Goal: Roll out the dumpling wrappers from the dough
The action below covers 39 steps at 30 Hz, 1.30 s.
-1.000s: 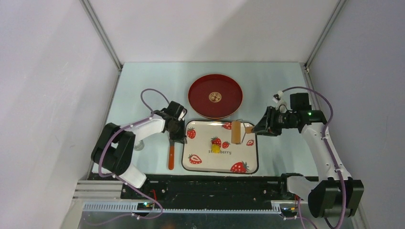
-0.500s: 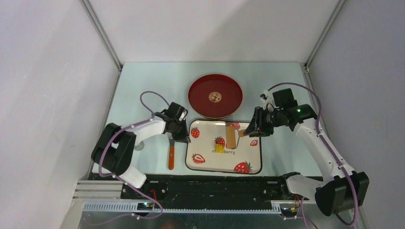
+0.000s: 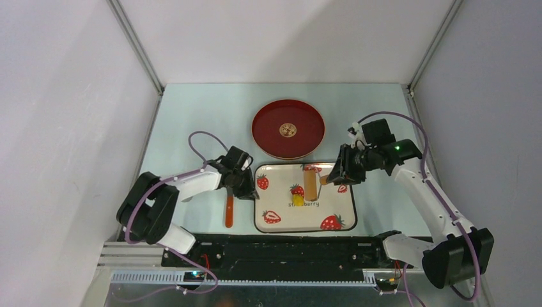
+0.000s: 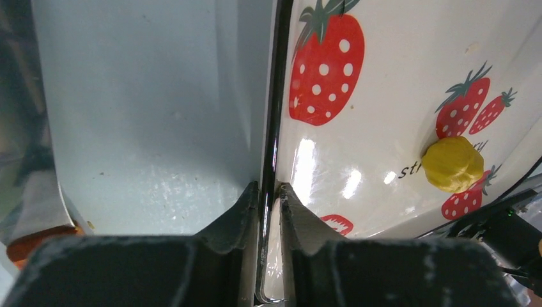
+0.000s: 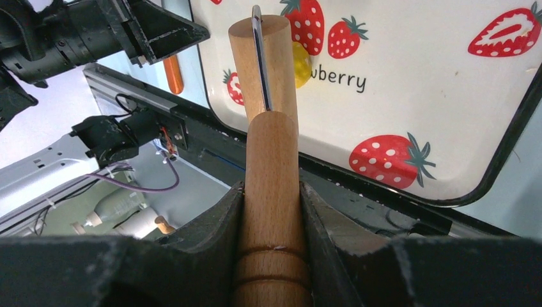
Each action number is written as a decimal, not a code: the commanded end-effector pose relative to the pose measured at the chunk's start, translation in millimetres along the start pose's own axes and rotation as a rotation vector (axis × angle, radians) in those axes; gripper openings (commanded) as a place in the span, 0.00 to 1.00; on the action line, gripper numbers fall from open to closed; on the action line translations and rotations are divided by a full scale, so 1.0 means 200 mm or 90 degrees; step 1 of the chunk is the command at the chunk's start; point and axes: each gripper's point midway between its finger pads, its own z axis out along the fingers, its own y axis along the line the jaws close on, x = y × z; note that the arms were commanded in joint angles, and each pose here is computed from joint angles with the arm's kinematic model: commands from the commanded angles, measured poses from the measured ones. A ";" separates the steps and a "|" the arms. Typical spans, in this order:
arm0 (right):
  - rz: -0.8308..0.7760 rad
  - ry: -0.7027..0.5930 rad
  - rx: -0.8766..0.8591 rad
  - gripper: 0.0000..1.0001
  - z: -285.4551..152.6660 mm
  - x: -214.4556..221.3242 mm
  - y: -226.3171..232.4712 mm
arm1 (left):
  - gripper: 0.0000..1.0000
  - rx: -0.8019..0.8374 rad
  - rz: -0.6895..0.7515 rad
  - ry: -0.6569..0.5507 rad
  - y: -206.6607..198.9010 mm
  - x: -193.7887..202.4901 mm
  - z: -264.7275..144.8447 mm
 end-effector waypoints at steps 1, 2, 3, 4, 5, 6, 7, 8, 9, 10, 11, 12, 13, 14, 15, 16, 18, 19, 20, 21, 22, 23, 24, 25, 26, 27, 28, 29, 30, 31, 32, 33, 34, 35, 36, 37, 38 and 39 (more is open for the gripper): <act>-0.021 -0.018 0.001 0.00 -0.03 -0.04 0.08 | 0.17 0.017 -0.003 0.022 -0.02 0.07 0.00; -0.026 -0.016 0.012 0.00 -0.03 -0.04 0.08 | 0.17 0.017 -0.004 0.028 -0.01 0.09 0.01; -0.026 -0.013 0.020 0.00 -0.02 -0.04 0.07 | 0.16 0.022 -0.003 0.028 -0.02 0.10 0.02; -0.032 -0.014 0.034 0.00 -0.02 -0.03 0.08 | 0.16 0.021 -0.005 0.032 -0.01 0.11 0.03; -0.032 -0.012 0.042 0.00 -0.01 -0.03 0.08 | 0.15 0.028 -0.004 0.030 -0.02 0.11 0.03; -0.039 -0.013 0.051 0.00 -0.01 -0.03 0.08 | 0.13 0.029 -0.006 0.031 -0.01 0.12 0.03; -0.032 -0.007 0.063 0.00 -0.01 -0.02 0.07 | 0.12 0.032 -0.005 0.029 -0.01 0.11 0.03; -0.039 -0.015 0.078 0.00 -0.01 -0.03 0.08 | 0.11 0.034 -0.003 0.027 -0.02 0.11 0.04; -0.032 -0.009 0.092 0.00 -0.01 -0.03 0.07 | 0.10 0.033 -0.004 0.026 -0.01 0.11 0.04; -0.041 -0.019 0.105 0.00 -0.01 -0.04 0.08 | 0.08 0.033 -0.004 0.026 -0.01 0.12 0.05; -0.042 -0.008 0.114 0.00 0.00 -0.02 0.09 | 0.08 0.033 -0.003 0.028 -0.01 0.12 0.05; -0.052 -0.017 0.123 0.00 -0.01 -0.04 0.11 | 0.07 0.033 -0.003 0.030 -0.01 0.12 0.06; -0.056 -0.018 0.137 0.00 0.00 -0.04 0.12 | 0.06 0.034 -0.002 0.031 -0.01 0.12 0.06; -0.057 -0.013 0.149 0.00 0.01 -0.04 0.12 | 0.05 0.033 -0.002 0.032 -0.01 0.12 0.07; -0.066 -0.015 0.164 0.00 0.01 -0.04 0.14 | 0.05 0.034 -0.002 0.033 -0.01 0.12 0.07; -0.068 -0.007 0.180 0.00 0.03 -0.03 0.13 | 0.04 0.035 -0.002 0.033 -0.01 0.12 0.07; -0.079 -0.001 0.207 0.00 0.05 -0.02 0.14 | 0.02 0.036 0.000 0.031 -0.01 0.12 0.07; -0.086 -0.002 0.216 0.00 0.06 -0.01 0.14 | 0.01 0.035 0.000 0.033 -0.01 0.12 0.08; -0.083 0.001 0.224 0.00 0.08 0.00 0.14 | 0.00 0.036 0.000 0.032 -0.01 0.12 0.08; -0.089 -0.002 0.232 0.00 0.09 0.00 0.14 | 0.00 0.036 0.000 0.032 -0.01 0.12 0.08; -0.086 -0.001 0.238 0.00 0.10 0.00 0.14 | 0.00 0.036 0.000 0.032 -0.01 0.12 0.08; -0.089 -0.003 0.239 0.00 0.10 0.00 0.14 | 0.00 0.036 0.000 0.032 -0.01 0.12 0.08; -0.087 -0.001 0.241 0.00 0.11 0.01 0.14 | 0.00 0.036 -0.001 0.032 -0.01 0.12 0.08; -0.091 0.000 0.240 0.00 0.12 0.01 0.15 | 0.00 0.036 -0.001 0.032 -0.01 0.12 0.09; -0.091 0.000 0.238 0.00 0.13 0.02 0.16 | 0.00 0.036 -0.001 0.032 -0.01 0.12 0.09; -0.091 -0.002 0.238 0.00 0.13 0.02 0.16 | 0.00 0.036 -0.001 0.032 -0.01 0.12 0.09; -0.091 -0.004 0.236 0.00 0.13 0.02 0.17 | 0.00 0.036 -0.001 0.032 -0.01 0.12 0.09; -0.091 -0.002 0.236 0.00 0.14 0.02 0.17 | 0.00 0.037 -0.001 0.032 -0.01 0.12 0.09; -0.091 -0.002 0.234 0.00 0.15 0.02 0.18 | 0.00 0.037 -0.001 0.032 -0.01 0.12 0.09; -0.091 -0.001 0.234 0.00 0.15 0.02 0.18 | 0.00 0.036 -0.001 0.033 -0.01 0.12 0.09; -0.092 0.000 0.233 0.00 0.16 0.03 0.19 | 0.00 0.036 -0.002 0.034 -0.01 0.12 0.09; -0.092 0.003 0.235 0.00 0.17 0.03 0.19 | 0.00 0.035 -0.001 0.034 0.00 0.12 0.09; -0.094 0.005 0.234 0.00 0.17 0.03 0.19 | 0.00 0.035 -0.002 0.034 -0.01 0.12 0.09; -0.095 0.008 0.235 0.00 0.18 0.04 0.19 | 0.00 0.035 -0.002 0.035 0.00 0.12 0.09; -0.096 0.010 0.235 0.00 0.18 0.04 0.19 | 0.00 0.035 -0.002 0.035 0.00 0.12 0.09; -0.096 0.013 0.237 0.00 0.19 0.05 0.19 | 0.00 0.035 -0.002 0.035 0.00 0.12 0.09; -0.097 0.014 0.238 0.00 0.19 0.05 0.19 | 0.00 0.035 -0.002 0.034 0.00 0.12 0.09; -0.098 0.016 0.240 0.00 0.20 0.05 0.19 | 0.00 0.035 -0.002 0.034 -0.01 0.12 0.09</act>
